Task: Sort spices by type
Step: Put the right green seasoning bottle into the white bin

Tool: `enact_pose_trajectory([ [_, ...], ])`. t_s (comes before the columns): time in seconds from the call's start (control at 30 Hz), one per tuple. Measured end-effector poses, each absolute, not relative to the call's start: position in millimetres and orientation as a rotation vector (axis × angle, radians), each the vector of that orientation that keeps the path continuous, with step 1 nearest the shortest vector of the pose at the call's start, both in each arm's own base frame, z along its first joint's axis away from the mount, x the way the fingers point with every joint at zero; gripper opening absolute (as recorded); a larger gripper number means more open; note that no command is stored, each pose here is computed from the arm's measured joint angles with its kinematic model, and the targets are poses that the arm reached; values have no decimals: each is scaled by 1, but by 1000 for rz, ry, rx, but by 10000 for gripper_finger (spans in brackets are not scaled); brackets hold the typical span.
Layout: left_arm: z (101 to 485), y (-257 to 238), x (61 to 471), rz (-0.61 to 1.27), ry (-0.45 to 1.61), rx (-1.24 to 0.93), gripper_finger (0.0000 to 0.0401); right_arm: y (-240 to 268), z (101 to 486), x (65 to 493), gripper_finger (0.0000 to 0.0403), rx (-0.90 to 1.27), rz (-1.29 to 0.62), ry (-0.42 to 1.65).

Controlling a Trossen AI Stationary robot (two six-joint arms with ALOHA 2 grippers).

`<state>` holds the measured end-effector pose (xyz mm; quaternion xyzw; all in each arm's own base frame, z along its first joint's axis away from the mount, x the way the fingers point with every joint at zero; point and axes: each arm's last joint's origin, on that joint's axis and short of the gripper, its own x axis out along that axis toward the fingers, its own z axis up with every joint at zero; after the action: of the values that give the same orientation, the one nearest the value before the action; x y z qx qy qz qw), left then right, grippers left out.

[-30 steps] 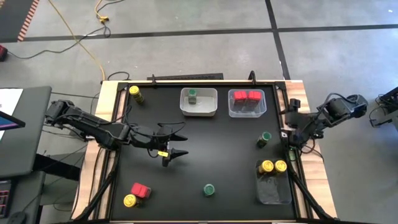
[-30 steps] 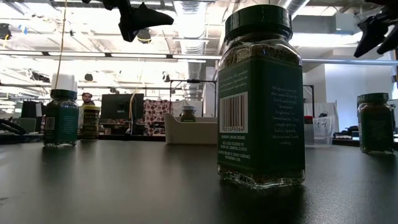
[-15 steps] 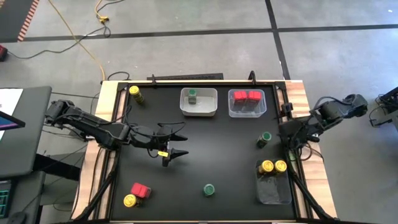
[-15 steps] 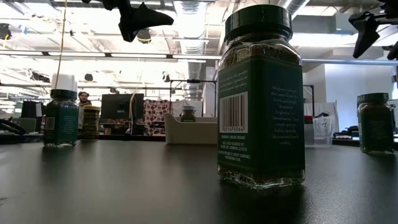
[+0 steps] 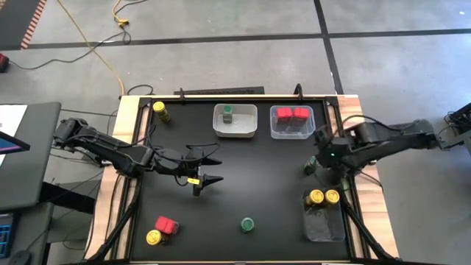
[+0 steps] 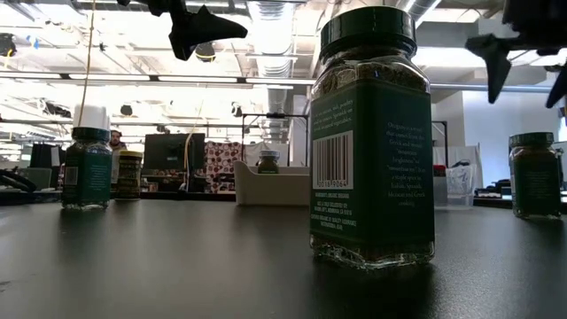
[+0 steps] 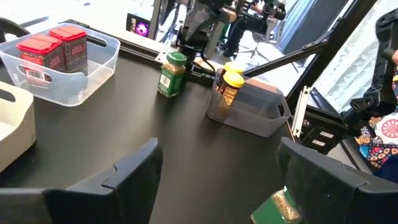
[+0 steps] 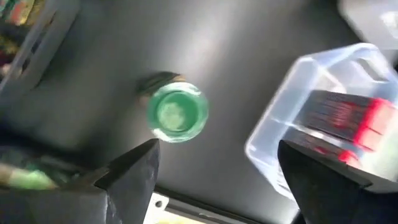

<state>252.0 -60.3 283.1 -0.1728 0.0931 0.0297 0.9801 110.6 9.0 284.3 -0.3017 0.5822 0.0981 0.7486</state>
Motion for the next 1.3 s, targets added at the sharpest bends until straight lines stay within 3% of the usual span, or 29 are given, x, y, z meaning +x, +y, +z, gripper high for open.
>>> enact_pose_trajectory([
  [0.3, 283, -60, 252, 60, 187, -349, 303, 0, 275, 128, 354, -788, 386, 1364],
  [0.63, 283, -60, 252, 60, 187, -345, 303, 1, 263, 145, 354, -780, 501, 1432],
  [0.87, 280, -60, 252, 66, 214, -342, 303, 4, 230, 141, 354, -793, 578, 1528],
  [1.07, 280, -60, 252, 67, 218, -343, 303, 10, 229, 147, 341, -843, 555, 1397],
  [1.3, 280, -60, 251, 74, 217, -343, 303, 8, 228, 146, 322, -847, 583, 1406],
])
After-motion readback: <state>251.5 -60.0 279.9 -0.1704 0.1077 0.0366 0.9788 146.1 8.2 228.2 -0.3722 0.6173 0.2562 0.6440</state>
